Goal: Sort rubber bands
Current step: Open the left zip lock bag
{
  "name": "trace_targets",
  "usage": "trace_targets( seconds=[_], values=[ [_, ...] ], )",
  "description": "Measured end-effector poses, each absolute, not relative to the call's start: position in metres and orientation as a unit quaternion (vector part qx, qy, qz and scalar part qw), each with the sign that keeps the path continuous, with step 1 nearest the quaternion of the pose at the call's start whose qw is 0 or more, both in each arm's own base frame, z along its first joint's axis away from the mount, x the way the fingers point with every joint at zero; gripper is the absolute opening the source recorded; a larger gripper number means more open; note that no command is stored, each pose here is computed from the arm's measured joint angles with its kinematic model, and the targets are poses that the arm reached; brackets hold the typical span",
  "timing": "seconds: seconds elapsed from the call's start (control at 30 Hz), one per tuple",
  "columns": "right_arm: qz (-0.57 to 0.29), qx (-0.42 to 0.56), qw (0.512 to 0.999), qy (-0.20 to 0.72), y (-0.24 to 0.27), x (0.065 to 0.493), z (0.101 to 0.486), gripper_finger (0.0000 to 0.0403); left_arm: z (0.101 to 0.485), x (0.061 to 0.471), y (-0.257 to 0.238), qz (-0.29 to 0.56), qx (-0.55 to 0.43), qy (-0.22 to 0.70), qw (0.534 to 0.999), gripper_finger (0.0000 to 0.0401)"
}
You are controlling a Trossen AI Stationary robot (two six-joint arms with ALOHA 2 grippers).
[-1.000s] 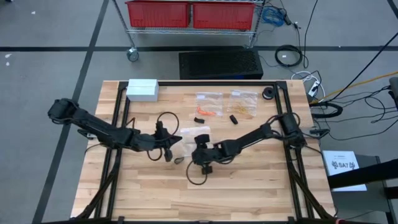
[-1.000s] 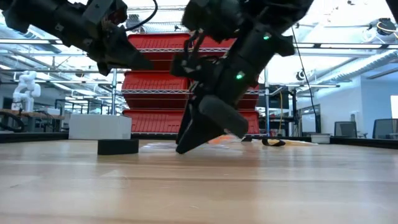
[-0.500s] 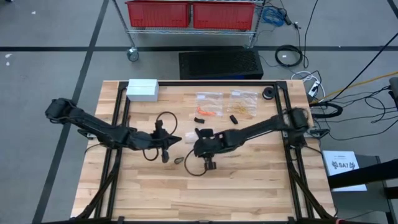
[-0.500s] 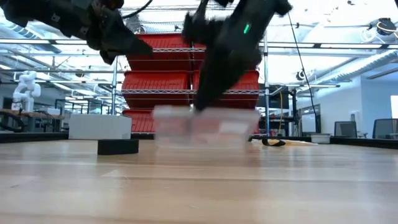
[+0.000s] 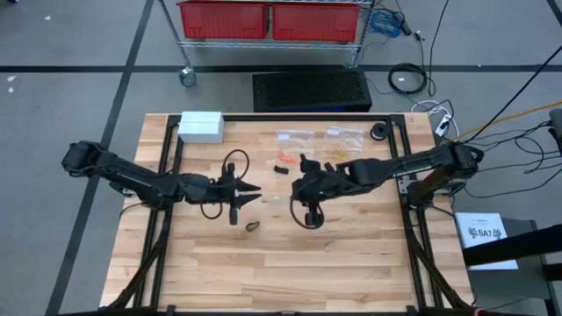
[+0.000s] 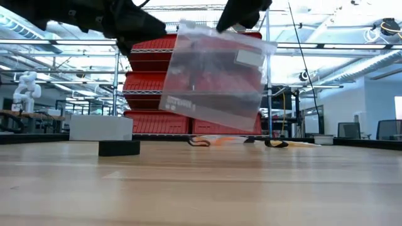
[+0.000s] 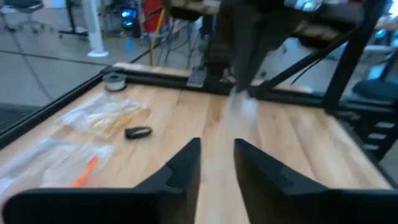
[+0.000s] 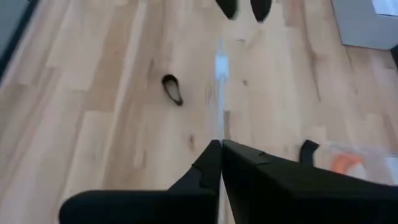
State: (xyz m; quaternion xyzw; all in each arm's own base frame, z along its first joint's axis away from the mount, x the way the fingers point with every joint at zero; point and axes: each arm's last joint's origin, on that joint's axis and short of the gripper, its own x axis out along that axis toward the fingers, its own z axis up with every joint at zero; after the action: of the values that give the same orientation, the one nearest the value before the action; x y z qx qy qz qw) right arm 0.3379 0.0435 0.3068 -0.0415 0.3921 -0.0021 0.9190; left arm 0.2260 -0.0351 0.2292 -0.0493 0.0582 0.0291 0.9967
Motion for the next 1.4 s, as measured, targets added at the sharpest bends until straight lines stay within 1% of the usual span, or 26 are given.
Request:
trace_targets(
  seconds=[0.07, 0.17, 0.27, 0.63, 0.73, 0.8, 0.9, 1.03, 1.07, 1.4],
  values=[
    [-0.006, -0.046, 0.918, 0.393, 0.038, 0.339, 0.306, 0.0000, 0.229, 0.228, -0.032, 0.027, -0.052, 0.055, 0.997, 0.0133],
    [-0.013, -0.048, 0.919, 0.392, 0.031, 0.340, 0.306, 0.0000, 0.226, 0.231, -0.026, 0.029, -0.067, 0.059, 0.996, 0.0144],
    [-0.018, -0.049, 0.918, 0.393, 0.024, 0.341, 0.306, 0.0000, 0.226, 0.236, -0.023, 0.022, -0.079, 0.065, 0.994, 0.0145],
    [-0.004, -0.051, 0.917, 0.395, 0.022, 0.341, 0.305, 0.0000, 0.221, 0.255, -0.009, 0.034, -0.068, 0.087, 0.993, 0.0144],
    [-0.004, -0.051, 0.917, 0.396, 0.021, 0.341, 0.305, 0.0000, 0.222, 0.255, -0.007, 0.037, -0.068, 0.085, 0.993, 0.0129],
    [-0.004, -0.052, 0.917, 0.396, 0.021, 0.341, 0.305, 0.0000, 0.222, 0.255, -0.007, 0.037, -0.068, 0.083, 0.994, 0.0110],
    [-0.003, -0.055, 0.916, 0.396, 0.021, 0.341, 0.305, 0.0000, 0.223, 0.255, -0.007, 0.034, -0.066, 0.080, 0.994, 0.0071],
    [-0.003, -0.055, 0.917, 0.396, 0.020, 0.341, 0.305, 0.0000, 0.223, 0.255, -0.009, 0.005, -0.053, 0.078, 0.996, 0.0013],
    [-0.002, -0.054, 0.917, 0.396, 0.019, 0.341, 0.305, 0.0000, 0.224, 0.255, -0.009, -0.001, -0.050, 0.077, 0.996, 0.0008],
    [-0.005, -0.046, 0.918, 0.394, 0.014, 0.342, 0.306, 0.0000, 0.224, 0.255, -0.009, 0.002, -0.044, 0.076, 0.996, 0.0003]
  ],
)
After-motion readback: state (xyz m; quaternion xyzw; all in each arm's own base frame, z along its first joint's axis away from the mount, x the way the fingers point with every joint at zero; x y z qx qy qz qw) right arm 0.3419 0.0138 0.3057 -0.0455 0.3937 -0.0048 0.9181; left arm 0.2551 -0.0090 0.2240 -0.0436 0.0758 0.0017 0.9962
